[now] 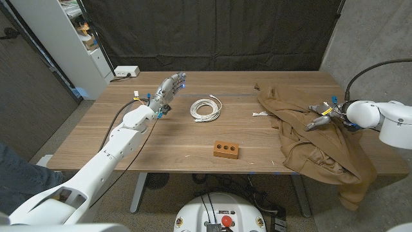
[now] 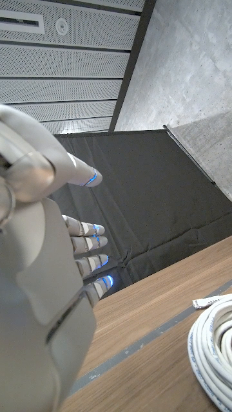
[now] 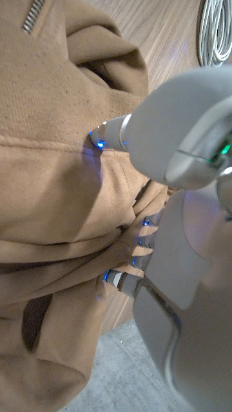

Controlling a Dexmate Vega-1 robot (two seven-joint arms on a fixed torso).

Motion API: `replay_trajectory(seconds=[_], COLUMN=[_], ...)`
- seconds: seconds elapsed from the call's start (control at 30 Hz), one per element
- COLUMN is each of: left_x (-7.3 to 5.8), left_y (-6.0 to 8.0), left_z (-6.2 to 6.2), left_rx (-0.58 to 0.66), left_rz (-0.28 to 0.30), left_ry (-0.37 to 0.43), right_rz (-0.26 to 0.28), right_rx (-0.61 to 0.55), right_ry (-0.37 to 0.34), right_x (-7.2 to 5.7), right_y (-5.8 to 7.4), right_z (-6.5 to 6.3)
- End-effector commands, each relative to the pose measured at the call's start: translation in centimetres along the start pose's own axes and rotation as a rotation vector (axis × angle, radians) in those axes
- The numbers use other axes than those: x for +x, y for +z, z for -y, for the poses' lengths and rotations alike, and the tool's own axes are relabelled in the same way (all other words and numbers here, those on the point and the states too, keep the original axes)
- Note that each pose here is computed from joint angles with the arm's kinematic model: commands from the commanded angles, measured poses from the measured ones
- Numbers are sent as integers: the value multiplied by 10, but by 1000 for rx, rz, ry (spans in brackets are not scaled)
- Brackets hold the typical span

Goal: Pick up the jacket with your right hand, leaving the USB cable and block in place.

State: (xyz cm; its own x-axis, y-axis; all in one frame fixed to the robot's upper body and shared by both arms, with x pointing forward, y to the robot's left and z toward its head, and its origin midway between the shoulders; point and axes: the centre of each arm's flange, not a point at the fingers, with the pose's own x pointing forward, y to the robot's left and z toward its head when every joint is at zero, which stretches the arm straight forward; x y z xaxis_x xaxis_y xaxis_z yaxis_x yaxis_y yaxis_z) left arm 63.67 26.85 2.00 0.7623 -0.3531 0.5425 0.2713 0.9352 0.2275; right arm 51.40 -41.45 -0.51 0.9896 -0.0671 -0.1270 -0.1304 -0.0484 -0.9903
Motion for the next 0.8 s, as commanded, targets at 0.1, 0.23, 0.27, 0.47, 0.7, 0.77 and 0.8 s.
replay_trajectory(seconds=[0.1,0.23,0.27,0.47,0.7,0.77,0.8], left_x=[-1,-1,-1,-2,-4,-4,-5], left_y=[-3,-3,-3,-4,-4,-4,-4], left_z=[1,2,2,2,3,3,3], left_rx=[0,0,-2,-1,-2,-1,-1], left_rz=[-11,-12,-12,-14,-15,-16,-16], left_ry=[0,-2,-2,1,5,6,7], right_rz=[-11,-8,-6,-8,-10,-16,-19], right_rx=[55,63,68,97,102,83,78], right_ry=[31,37,39,27,15,13,11], right_x=[10,13,13,18,25,27,28], right_y=[-6,-7,-7,-10,-13,-12,-12], right_z=[-24,-29,-31,-38,-46,-49,-50])
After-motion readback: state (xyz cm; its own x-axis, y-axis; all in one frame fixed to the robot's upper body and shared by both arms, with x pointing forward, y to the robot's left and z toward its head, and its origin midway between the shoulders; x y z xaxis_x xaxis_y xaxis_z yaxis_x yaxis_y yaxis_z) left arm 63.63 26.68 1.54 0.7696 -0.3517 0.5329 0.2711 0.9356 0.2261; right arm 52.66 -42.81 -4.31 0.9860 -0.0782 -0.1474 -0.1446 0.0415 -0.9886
